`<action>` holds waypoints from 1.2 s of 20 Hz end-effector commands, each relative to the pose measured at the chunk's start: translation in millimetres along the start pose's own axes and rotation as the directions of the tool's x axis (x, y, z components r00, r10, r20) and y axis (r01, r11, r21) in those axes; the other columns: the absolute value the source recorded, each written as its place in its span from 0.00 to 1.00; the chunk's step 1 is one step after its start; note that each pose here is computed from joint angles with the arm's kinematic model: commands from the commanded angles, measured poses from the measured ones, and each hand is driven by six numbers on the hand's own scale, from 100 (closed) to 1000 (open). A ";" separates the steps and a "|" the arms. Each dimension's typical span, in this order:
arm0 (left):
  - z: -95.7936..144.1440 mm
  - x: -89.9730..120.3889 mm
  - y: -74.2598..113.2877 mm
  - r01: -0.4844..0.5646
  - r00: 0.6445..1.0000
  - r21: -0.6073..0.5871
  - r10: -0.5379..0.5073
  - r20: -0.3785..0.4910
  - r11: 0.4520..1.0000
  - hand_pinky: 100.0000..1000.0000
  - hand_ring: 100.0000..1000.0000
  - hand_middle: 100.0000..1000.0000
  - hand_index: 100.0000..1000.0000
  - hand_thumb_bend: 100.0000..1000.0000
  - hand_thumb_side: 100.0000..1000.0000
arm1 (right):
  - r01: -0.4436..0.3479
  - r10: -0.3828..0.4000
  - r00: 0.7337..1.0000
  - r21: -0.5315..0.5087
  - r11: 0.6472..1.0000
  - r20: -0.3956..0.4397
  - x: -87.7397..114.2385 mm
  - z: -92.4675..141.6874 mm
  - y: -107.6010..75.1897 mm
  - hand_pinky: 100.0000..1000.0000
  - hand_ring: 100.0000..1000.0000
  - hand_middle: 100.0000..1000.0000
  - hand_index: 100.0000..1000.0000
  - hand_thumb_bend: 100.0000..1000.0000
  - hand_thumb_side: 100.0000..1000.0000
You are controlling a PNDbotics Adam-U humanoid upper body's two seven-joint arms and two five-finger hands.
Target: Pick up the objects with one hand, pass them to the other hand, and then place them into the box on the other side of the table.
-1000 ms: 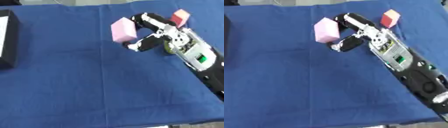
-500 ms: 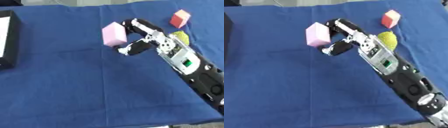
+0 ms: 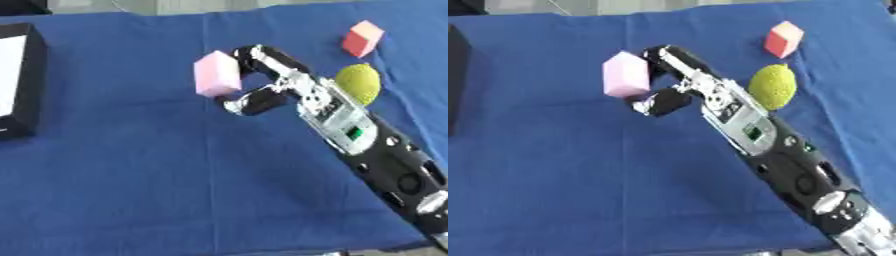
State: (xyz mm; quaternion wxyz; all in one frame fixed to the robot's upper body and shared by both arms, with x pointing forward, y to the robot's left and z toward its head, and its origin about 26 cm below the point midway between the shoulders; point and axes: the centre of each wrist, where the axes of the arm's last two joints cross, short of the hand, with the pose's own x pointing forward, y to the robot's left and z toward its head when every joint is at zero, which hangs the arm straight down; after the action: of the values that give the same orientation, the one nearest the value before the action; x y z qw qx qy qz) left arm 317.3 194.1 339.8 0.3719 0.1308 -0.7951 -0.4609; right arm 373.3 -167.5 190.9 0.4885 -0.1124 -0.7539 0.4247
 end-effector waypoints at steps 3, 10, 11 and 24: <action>-5.7 10.4 -0.1 0.043 0.999 -0.037 -0.043 0.007 0.998 0.82 0.81 0.76 0.81 0.31 0.64 | -0.016 0.017 0.999 -0.027 1.000 0.029 7.4 -6.5 -0.7 0.75 0.52 0.45 0.48 0.14 0.00; -18.0 24.9 -9.2 0.069 0.997 -0.092 -0.065 0.053 0.993 0.82 0.81 0.76 0.81 0.31 0.64 | -0.008 0.009 1.000 -0.032 0.999 0.027 7.6 -12.0 7.1 0.75 0.52 0.45 0.48 0.14 0.00; -19.7 26.7 -10.7 0.073 0.996 -0.099 -0.067 0.060 0.992 0.82 0.81 0.76 0.81 0.31 0.64 | -0.006 0.007 1.000 -0.032 0.999 0.025 7.1 -12.6 8.2 0.75 0.52 0.45 0.48 0.14 0.00; -41.1 33.1 -31.0 0.068 0.996 -0.182 -0.056 0.068 0.981 0.83 0.82 0.77 0.82 0.24 0.54 | 0.005 -0.004 1.000 -0.066 0.998 0.028 4.8 -19.9 18.9 0.75 0.51 0.43 0.48 0.14 0.00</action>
State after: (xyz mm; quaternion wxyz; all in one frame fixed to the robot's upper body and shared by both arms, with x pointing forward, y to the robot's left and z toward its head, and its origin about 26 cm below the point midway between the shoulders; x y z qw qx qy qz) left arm 320.4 134.1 335.0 0.3497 0.0985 -0.7557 -0.5450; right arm 382.1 -144.7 173.8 0.4876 -0.1153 -0.7652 0.4041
